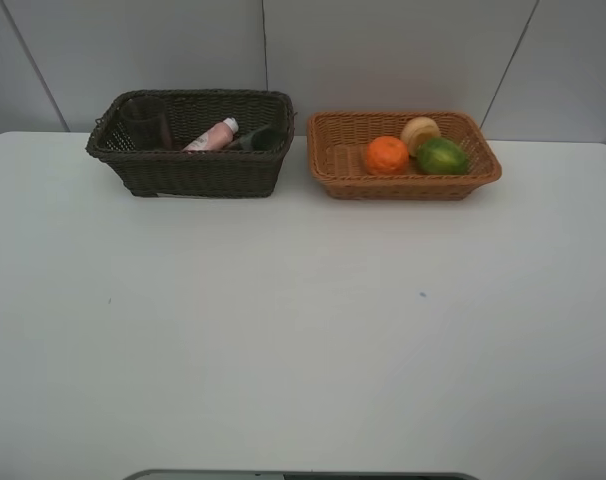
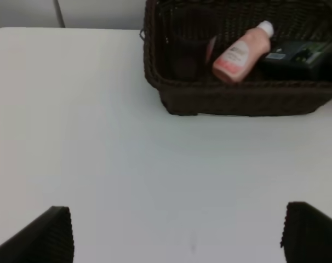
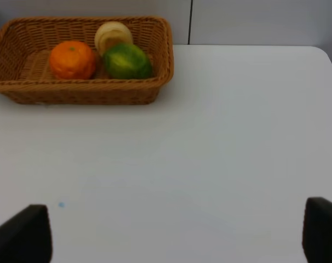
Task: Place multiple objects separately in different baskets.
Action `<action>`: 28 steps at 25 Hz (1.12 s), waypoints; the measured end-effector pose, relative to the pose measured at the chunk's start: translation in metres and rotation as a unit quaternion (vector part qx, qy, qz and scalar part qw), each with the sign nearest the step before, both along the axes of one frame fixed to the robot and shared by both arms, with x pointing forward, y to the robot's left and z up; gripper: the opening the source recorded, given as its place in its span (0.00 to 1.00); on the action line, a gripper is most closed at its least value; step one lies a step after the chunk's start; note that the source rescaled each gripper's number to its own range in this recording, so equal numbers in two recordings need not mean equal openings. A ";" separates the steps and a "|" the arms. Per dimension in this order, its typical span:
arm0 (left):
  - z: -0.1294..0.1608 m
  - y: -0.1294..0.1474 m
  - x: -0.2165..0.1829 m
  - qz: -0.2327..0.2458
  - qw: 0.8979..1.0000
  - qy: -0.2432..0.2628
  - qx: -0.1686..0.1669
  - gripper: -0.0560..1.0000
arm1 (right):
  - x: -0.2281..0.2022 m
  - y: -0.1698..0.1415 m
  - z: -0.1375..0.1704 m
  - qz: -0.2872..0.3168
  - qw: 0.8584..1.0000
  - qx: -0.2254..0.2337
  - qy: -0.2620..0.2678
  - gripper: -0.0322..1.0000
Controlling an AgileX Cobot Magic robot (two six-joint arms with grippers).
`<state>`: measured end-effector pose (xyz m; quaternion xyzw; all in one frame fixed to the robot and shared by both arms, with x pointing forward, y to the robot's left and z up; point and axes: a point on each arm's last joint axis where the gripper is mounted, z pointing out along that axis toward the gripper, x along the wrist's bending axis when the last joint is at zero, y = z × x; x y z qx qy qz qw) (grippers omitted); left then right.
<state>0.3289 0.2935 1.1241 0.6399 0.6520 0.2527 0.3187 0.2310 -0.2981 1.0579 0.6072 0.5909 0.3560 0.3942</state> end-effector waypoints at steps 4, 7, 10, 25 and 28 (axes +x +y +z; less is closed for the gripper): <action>-0.003 -0.001 -0.053 -0.008 0.999 -0.050 -0.013 0.98 | 0.000 0.000 0.000 0.000 1.000 0.000 0.000 0.93; -0.012 0.000 -0.082 -0.011 0.996 -0.083 -0.012 0.98 | 0.000 0.000 0.000 0.000 1.000 0.000 0.000 0.93; -0.032 0.001 -0.100 -0.013 0.996 -0.089 -0.012 0.98 | 0.000 0.000 0.000 0.000 1.000 0.000 0.000 0.93; -0.076 0.017 -0.109 0.031 0.995 -0.060 0.070 0.98 | 0.000 0.000 0.000 0.000 1.000 0.000 0.000 0.93; -0.077 0.018 -0.109 0.037 0.995 -0.059 0.077 0.98 | 0.000 0.000 0.000 0.000 1.000 0.000 0.000 0.93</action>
